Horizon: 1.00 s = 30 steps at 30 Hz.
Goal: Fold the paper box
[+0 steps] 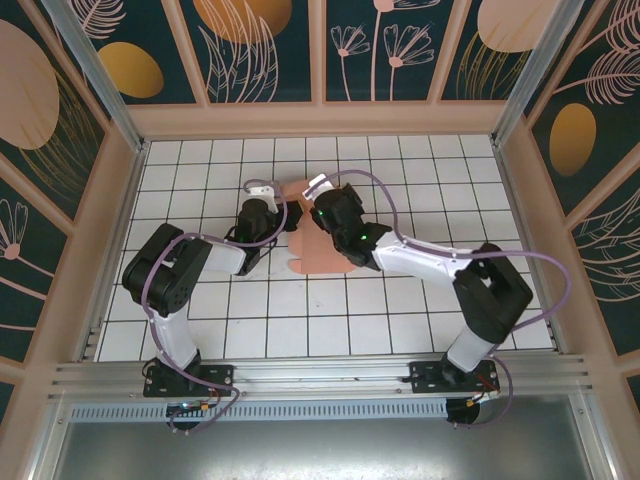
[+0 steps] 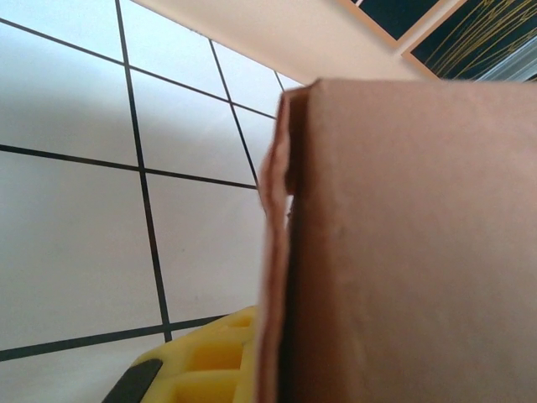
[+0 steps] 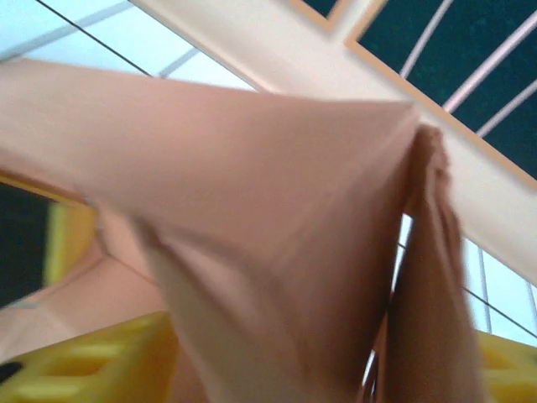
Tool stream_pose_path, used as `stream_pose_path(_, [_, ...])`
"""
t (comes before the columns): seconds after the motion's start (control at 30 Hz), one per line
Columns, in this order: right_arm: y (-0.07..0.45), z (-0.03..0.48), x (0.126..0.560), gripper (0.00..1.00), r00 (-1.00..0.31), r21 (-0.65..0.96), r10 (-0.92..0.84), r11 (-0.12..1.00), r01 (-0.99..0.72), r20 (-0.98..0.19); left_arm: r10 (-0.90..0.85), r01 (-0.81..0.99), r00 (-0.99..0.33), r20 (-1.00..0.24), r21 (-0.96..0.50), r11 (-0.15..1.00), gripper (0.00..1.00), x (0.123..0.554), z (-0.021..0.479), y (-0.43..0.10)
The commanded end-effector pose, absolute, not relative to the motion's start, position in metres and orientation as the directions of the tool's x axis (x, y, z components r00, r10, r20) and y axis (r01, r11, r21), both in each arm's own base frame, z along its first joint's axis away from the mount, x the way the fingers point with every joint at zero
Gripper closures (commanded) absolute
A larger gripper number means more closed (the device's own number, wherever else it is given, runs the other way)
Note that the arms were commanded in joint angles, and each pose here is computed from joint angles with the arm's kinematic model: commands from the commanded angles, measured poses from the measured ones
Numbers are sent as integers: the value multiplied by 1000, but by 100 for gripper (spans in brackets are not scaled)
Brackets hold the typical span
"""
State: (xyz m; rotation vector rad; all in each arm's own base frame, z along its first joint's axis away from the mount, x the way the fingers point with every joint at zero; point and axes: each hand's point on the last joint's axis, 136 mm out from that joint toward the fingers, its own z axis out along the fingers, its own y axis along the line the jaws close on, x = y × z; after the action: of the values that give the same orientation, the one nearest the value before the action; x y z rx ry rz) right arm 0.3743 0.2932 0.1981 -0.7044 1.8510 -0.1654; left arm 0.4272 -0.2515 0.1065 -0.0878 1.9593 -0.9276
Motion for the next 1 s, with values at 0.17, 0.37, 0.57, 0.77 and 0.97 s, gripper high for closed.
stream_pose_path(0.17, [302,260,344,26,-134,-210,-323,825,-525,-937,-432,289,-548,-716,-646,706,100,432,120,-254])
stream_pose_path(0.37, [286,291,336,26,-129,-72,-170,833,-549,-977,-430,274,-553,-714,-643,715,100,433,120,-252])
stream_pose_path(0.57, [265,285,340,36,-189,-6,-149,801,-599,-971,-427,285,-556,-713,-646,708,100,432,122,-254])
stream_pose_path(0.77, [246,271,340,43,-285,121,-138,672,-731,-949,-420,311,-557,-717,-648,695,100,430,126,-258])
stream_pose_path(0.97, [250,248,351,47,-312,91,-245,635,-767,-918,-418,321,-561,-715,-653,686,100,430,127,-260])
